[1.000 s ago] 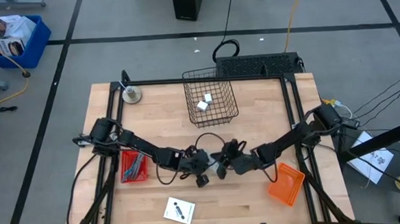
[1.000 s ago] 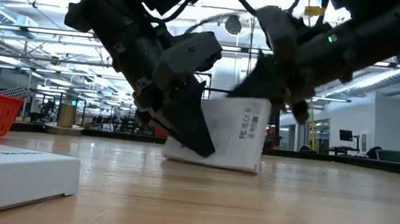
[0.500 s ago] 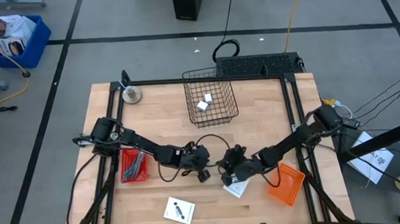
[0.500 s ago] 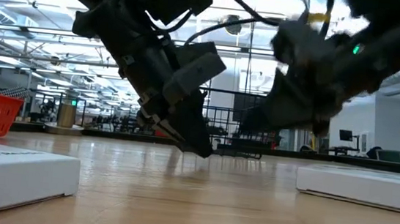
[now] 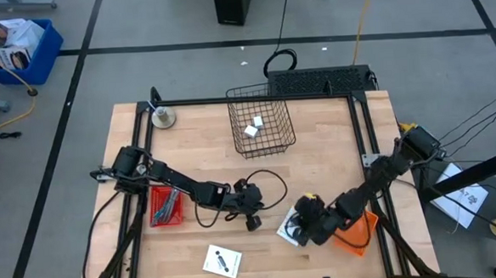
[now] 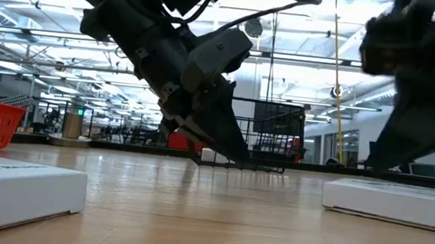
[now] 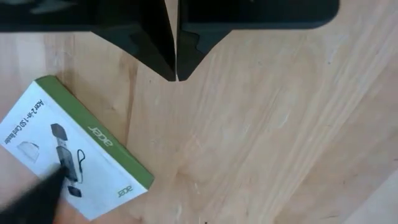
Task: Pick and place items into bin
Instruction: Put the right card reader box into the orange basket
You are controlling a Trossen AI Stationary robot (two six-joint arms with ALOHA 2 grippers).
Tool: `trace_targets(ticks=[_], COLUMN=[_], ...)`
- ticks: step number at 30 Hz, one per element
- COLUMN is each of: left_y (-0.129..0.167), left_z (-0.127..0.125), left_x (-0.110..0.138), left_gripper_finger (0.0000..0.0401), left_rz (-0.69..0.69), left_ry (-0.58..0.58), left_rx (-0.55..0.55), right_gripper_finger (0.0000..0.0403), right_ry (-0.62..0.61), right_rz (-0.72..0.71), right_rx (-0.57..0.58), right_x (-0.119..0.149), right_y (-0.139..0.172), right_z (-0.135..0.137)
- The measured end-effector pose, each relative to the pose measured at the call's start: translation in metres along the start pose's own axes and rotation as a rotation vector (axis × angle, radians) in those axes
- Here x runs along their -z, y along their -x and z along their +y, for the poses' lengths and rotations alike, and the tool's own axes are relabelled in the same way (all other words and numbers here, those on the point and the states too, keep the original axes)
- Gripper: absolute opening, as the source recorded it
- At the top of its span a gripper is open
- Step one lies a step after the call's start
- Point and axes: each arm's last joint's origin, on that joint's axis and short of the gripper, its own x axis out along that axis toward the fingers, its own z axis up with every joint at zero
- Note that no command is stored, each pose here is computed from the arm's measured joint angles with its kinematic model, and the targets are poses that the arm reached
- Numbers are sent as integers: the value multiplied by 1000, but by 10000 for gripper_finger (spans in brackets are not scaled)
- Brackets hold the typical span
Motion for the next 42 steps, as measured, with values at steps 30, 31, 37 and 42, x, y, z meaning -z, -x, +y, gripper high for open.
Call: trace_targets(ticks=[30,31,37,42], left_y=[1,1,0,4], left_z=[8,8,13,4], left_x=[4,4,1,-5], left_gripper_finger=[4,5,13,5], left_rz=[-14,-14,3,-58], left_ry=[-26,-24,22,-30], left_rx=[-185,-188,-163,-104], right_gripper_finger=[0,0,0,0], right_ry=[98,80,-28,-46], right_rz=[-122,-102,-38,-4], right_rx=[-74,-57,42,87], right_x=[-60,-55,-37,-37], right_y=[-22,-21,-35,-54], right_z=[-7,-8,-16,-26])
